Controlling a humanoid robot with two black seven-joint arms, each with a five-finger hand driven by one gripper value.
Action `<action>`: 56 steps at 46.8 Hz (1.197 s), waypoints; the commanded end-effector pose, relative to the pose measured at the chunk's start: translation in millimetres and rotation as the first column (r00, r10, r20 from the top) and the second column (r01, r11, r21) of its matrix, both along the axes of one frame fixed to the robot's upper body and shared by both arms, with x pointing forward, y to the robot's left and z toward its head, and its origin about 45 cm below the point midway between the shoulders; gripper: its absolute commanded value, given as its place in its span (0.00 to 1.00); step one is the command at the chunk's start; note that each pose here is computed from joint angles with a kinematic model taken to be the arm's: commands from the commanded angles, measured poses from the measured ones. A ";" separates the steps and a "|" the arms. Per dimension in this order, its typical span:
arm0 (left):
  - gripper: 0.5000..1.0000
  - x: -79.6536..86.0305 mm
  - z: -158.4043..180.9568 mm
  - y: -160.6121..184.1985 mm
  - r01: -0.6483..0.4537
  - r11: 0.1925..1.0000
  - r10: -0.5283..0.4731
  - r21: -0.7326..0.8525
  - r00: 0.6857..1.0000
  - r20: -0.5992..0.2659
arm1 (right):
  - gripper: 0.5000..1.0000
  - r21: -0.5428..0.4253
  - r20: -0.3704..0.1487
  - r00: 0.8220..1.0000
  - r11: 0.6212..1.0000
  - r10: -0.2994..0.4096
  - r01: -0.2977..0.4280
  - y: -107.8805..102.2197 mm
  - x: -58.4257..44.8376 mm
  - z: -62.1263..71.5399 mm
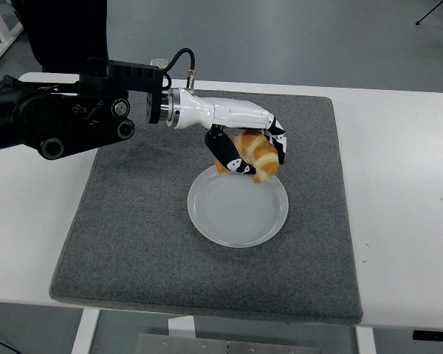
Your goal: Place the bread on the plate
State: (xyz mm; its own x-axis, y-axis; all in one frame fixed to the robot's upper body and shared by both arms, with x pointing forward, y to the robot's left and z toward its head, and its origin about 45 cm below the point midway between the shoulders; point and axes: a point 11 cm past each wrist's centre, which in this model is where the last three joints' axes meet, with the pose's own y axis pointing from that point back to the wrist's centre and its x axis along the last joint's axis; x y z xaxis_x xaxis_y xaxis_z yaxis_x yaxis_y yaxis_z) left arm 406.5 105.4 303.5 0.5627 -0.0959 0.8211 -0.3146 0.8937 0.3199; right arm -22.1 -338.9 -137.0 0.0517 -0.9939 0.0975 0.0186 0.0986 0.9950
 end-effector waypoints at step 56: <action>0.00 -3.7 -78.0 9.5 -0.045 0.995 0.048 0.086 0.998 -0.033 | 0.90 0.000 0.001 1.000 1.000 0.000 0.000 0.1 0.2 0.0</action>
